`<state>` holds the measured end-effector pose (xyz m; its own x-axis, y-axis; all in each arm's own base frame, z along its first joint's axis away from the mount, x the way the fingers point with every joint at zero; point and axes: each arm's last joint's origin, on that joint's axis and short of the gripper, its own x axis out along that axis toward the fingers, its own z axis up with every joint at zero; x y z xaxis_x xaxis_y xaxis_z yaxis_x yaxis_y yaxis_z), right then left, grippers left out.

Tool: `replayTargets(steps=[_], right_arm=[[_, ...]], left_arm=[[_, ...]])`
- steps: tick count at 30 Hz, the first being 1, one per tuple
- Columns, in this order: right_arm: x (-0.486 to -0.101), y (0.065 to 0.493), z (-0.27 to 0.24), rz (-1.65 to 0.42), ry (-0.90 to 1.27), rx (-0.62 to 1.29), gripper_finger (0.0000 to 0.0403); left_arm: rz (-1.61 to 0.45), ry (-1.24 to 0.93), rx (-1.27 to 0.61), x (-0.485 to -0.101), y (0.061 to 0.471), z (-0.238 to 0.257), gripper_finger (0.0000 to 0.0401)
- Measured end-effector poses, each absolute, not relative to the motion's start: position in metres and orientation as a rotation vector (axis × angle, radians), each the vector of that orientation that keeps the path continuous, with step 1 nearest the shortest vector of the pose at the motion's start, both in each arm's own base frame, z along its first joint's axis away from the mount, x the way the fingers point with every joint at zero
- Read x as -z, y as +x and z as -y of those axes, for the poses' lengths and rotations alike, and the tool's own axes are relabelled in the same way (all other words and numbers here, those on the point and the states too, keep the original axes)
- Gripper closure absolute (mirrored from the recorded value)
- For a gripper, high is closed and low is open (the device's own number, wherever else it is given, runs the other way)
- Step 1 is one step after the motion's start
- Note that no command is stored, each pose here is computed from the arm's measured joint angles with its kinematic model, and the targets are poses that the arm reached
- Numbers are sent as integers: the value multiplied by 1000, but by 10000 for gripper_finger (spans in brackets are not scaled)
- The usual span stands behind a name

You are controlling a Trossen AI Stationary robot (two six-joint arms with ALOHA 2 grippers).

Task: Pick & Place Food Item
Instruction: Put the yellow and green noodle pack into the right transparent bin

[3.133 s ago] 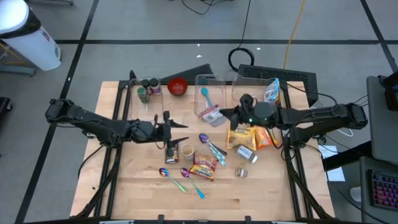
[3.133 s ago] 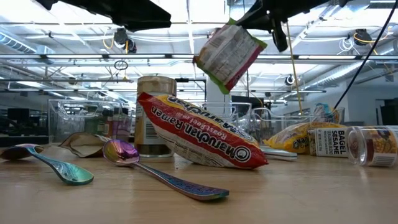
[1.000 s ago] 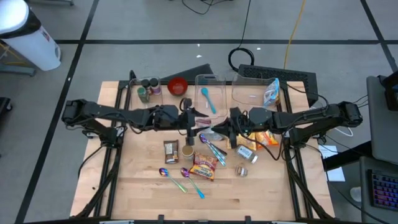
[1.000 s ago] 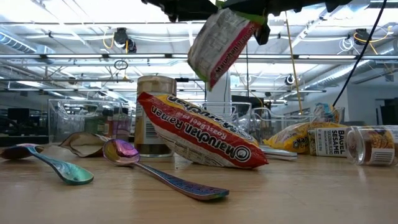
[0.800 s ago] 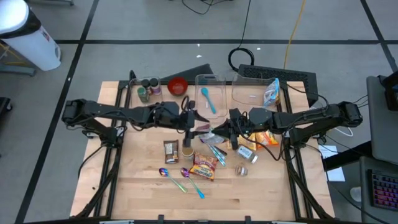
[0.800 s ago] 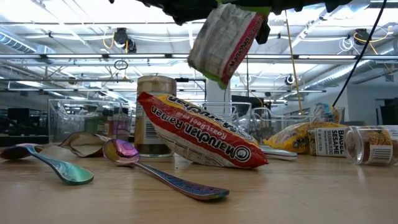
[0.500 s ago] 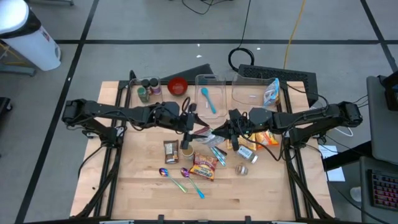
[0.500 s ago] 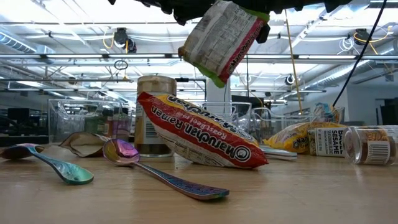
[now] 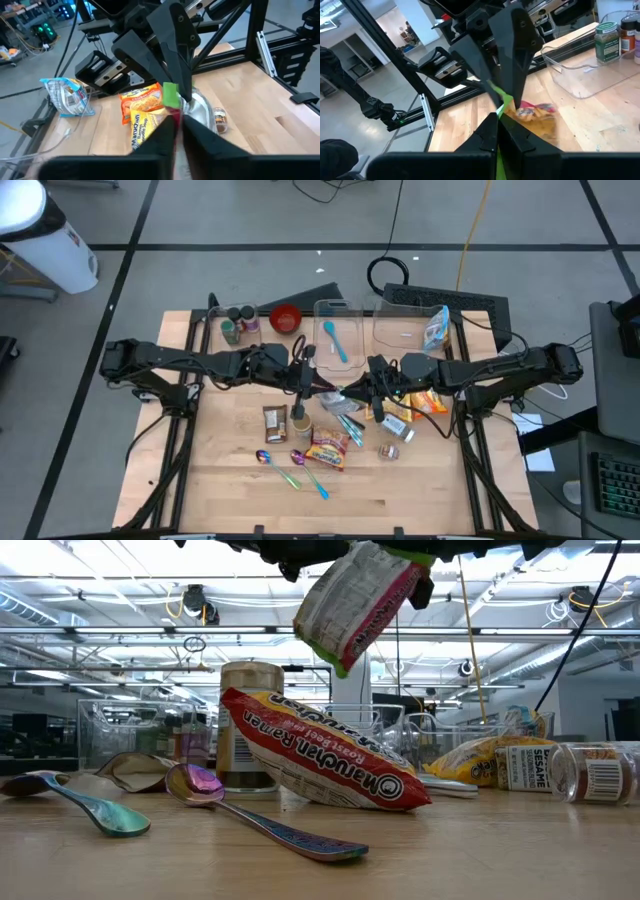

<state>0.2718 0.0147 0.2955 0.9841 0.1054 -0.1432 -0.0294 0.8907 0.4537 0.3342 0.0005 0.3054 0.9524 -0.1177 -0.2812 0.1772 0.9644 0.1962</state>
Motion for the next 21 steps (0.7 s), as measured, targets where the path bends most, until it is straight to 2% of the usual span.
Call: replayTargets(steps=[7,10,21], right_arm=[[-297,272,-15,-154,393,-106,400],[-300,272,-15,-122,366,-113,384],[-313,259,-12,-76,220,-109,236]], left_arm=[[-247,264,156,-307,335,0,397],[-245,274,158,-307,335,0,397],[-255,288,144,-307,335,-4,399]])
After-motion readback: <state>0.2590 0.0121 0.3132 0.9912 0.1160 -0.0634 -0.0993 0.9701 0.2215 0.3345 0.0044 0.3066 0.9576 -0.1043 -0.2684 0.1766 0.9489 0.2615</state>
